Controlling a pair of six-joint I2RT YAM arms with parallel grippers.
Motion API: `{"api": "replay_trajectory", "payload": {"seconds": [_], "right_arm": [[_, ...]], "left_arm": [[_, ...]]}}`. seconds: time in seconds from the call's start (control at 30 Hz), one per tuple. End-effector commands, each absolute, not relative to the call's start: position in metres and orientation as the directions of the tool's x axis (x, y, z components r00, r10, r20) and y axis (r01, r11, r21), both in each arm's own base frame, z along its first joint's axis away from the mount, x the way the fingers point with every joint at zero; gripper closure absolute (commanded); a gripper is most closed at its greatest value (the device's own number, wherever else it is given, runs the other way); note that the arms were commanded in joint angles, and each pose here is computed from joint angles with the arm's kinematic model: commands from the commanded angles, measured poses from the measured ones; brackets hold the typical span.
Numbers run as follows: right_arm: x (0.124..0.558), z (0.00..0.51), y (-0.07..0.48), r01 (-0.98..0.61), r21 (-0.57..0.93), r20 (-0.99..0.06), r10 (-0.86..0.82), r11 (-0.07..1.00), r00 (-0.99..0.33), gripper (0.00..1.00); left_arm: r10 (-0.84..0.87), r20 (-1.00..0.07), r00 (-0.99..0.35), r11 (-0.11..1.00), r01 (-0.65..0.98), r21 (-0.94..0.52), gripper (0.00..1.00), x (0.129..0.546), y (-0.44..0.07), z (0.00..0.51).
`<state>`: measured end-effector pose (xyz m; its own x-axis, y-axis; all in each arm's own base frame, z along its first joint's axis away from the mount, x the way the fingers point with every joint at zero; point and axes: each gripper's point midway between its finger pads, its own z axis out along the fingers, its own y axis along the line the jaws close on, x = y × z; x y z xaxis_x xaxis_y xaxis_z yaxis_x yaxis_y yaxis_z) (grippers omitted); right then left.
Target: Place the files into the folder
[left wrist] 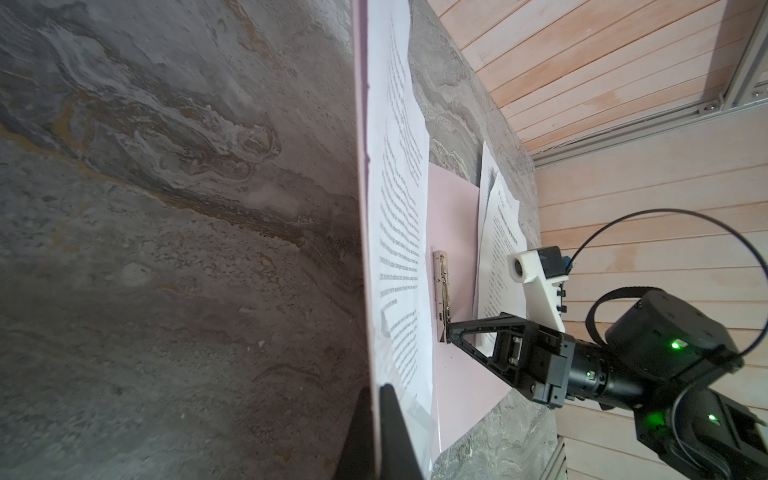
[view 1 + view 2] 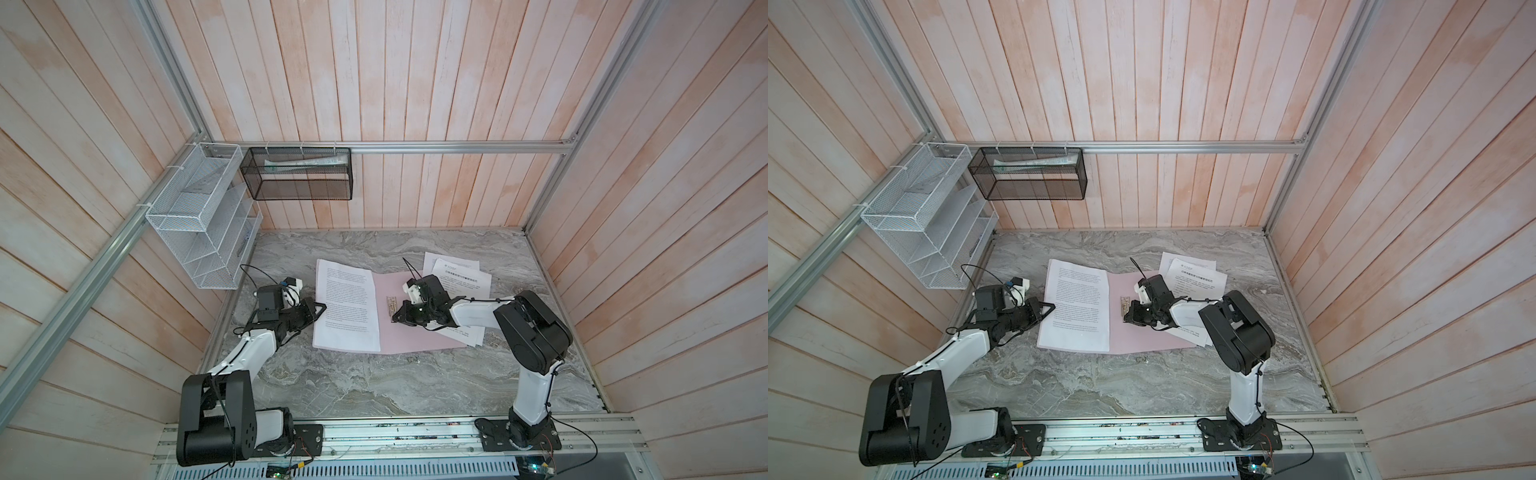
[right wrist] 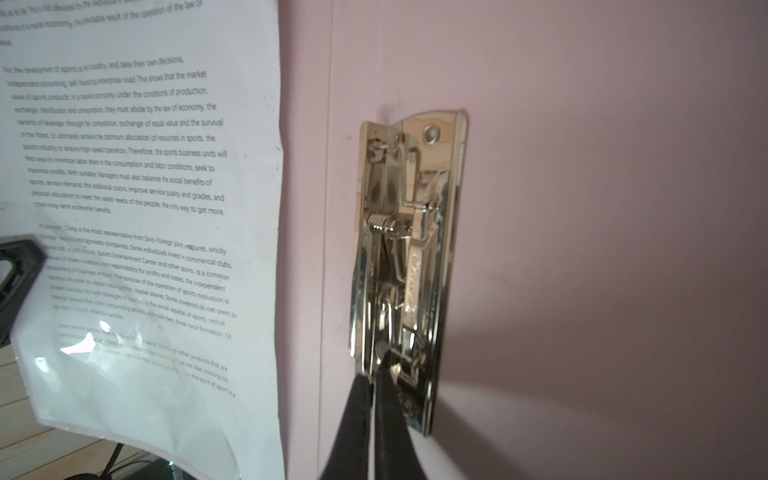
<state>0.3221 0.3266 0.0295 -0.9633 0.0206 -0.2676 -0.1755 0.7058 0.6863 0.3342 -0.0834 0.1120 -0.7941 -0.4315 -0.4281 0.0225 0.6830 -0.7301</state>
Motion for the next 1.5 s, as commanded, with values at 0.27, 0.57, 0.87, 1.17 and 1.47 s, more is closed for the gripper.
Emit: {"api": "replay_trajectory", "payload": {"seconds": [0.27, 0.57, 0.87, 1.17, 1.47], "right_arm": [[0.310, -0.011, 0.306, -0.145, 0.561, -0.218, -0.023, 0.815, -0.976, 1.00], [0.312, -0.032, 0.282, -0.115, 0.415, -0.203, -0.031, 0.903, -0.979, 1.00], [0.305, -0.053, 0.234, -0.094, 0.208, -0.205, -0.051, 0.974, -0.977, 1.00], [0.330, 0.062, 0.302, -0.223, 0.652, -0.331, 0.007, 0.725, -0.944, 1.00], [0.334, 0.093, 0.318, -0.270, 0.662, -0.355, -0.024, 0.699, -0.935, 0.93]], "left_arm": [[-0.421, -0.446, -0.790, 0.684, 0.047, -0.728, 1.00, 0.338, -0.085, 0.116], [-0.420, -0.449, -0.789, 0.681, 0.053, -0.730, 1.00, 0.338, -0.086, 0.119], [-0.413, -0.468, -0.781, 0.678, 0.079, -0.731, 1.00, 0.335, -0.087, 0.126], [-0.413, -0.463, -0.785, 0.683, 0.070, -0.727, 1.00, 0.334, -0.087, 0.122], [-0.413, -0.468, -0.782, 0.686, 0.071, -0.724, 1.00, 0.335, -0.086, 0.123]]}}
